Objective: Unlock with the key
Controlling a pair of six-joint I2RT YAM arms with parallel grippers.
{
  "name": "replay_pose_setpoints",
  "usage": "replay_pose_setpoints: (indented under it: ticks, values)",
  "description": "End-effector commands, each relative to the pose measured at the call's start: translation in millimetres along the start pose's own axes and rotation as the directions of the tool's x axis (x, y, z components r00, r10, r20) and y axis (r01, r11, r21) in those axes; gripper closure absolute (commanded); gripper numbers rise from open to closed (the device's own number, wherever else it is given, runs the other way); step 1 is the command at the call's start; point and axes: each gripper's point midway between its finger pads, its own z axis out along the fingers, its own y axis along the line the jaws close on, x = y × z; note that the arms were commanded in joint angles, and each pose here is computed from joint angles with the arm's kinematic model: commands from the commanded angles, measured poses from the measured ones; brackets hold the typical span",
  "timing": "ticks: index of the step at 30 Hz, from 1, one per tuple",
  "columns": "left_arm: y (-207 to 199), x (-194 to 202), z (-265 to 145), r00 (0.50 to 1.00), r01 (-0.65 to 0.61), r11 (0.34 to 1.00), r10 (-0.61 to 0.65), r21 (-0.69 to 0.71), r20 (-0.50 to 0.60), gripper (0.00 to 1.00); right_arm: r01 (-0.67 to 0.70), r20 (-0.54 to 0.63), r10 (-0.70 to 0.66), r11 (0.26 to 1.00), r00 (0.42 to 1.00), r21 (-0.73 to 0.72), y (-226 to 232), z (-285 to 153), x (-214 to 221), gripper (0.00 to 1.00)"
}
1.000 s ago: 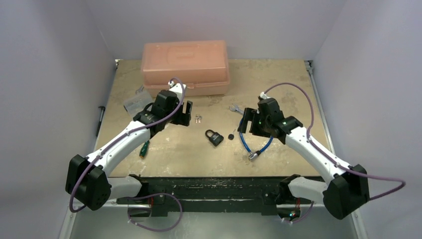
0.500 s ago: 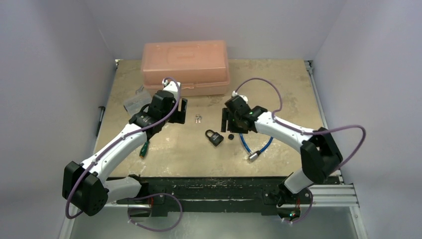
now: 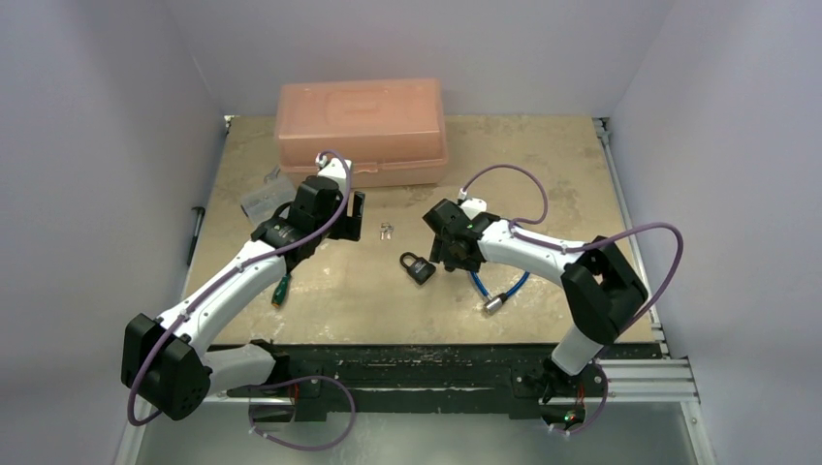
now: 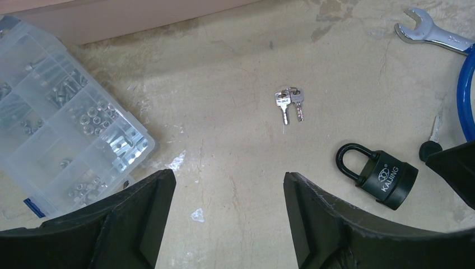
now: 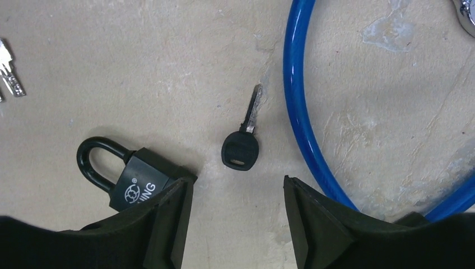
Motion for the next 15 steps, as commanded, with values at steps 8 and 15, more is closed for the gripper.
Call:
replay_pose_setpoints:
  ticks: [8, 15]
  values:
    - [-2, -21, -9, 0.998, 0.02, 1.0, -0.02, 0.01, 0.058, 0.24, 0.115, 0.077, -0.097, 0.957, 0.992, -0.265, 58, -20, -24, 0.28]
    - [-3, -22, -9, 0.998, 0.018, 1.0, -0.018, 0.014, 0.059, 0.24, 0.4, 0.166, -0.364, 0.826, 0.917, -0.397, 74, -41, -19, 0.03]
